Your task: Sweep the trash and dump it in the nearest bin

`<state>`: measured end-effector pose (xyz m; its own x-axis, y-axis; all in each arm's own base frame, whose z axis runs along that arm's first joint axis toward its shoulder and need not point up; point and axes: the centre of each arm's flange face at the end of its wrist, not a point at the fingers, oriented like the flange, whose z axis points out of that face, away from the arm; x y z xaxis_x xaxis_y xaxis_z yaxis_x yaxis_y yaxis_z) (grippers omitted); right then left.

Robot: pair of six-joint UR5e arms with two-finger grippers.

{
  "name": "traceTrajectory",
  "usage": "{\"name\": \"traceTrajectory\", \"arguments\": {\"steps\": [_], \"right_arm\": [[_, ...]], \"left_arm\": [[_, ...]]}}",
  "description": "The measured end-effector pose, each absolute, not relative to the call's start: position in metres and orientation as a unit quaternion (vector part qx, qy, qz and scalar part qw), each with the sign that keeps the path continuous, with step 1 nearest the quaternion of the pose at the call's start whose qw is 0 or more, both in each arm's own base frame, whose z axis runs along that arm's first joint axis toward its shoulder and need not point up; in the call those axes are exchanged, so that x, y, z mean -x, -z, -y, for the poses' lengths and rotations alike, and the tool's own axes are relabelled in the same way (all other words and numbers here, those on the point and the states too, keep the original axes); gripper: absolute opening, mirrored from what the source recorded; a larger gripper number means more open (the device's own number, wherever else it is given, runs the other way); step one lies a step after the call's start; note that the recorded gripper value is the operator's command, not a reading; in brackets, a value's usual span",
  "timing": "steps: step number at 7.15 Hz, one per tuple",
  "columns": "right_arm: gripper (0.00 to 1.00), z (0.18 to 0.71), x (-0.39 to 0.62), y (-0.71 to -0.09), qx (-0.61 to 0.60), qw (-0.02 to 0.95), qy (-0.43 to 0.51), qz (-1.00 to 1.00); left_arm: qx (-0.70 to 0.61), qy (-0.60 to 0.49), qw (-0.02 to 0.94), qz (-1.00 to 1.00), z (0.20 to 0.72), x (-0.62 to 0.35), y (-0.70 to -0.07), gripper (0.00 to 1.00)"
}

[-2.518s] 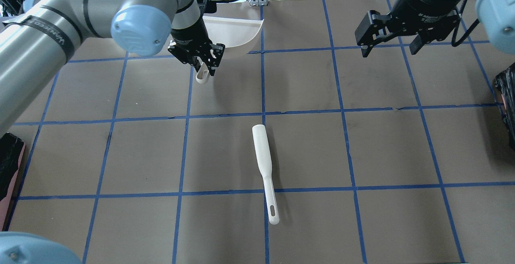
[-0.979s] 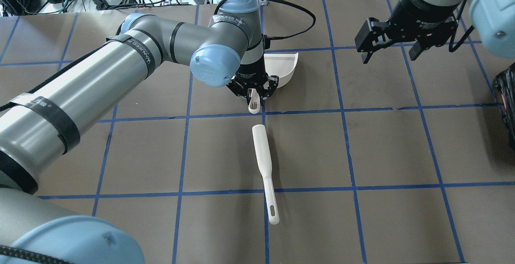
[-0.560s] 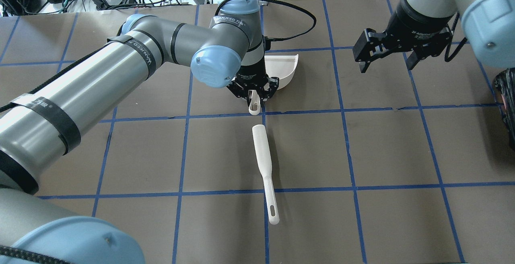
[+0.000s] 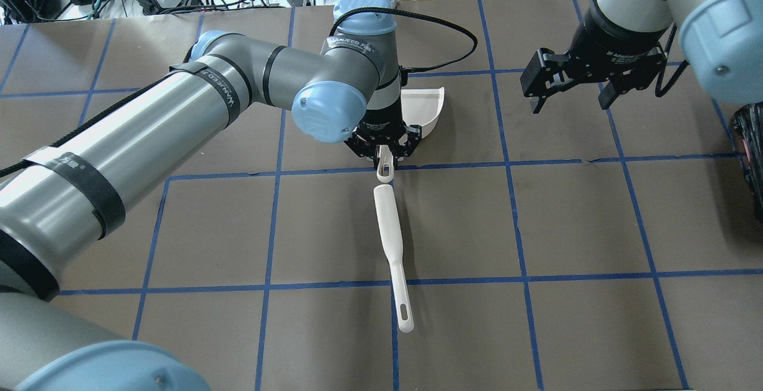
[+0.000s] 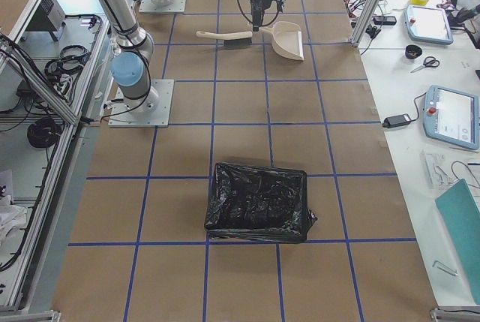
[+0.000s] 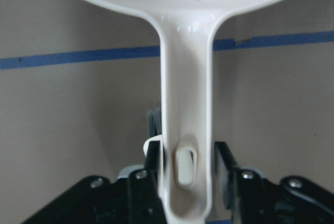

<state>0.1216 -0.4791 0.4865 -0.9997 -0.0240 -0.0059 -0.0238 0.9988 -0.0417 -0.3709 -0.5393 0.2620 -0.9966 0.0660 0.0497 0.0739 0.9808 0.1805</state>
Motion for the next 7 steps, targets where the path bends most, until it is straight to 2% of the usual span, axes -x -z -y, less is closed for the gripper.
{"name": "traceTrajectory", "arguments": {"steps": [4, 7], "right_arm": [[1.00, 0.482, -0.123, -0.507, 0.016, -0.015, 0.045, -0.999], [1.00, 0.491, -0.128, -0.508, 0.016, -0.027, 0.081, -0.996]], "left_arm": [[0.037, 0.065, 0.029, 0.997, 0.540, 0.365, -0.296, 1.00], [0.005, 0.021, 0.046, 0.999, 0.584, 0.261, -0.349, 1.00]]}}
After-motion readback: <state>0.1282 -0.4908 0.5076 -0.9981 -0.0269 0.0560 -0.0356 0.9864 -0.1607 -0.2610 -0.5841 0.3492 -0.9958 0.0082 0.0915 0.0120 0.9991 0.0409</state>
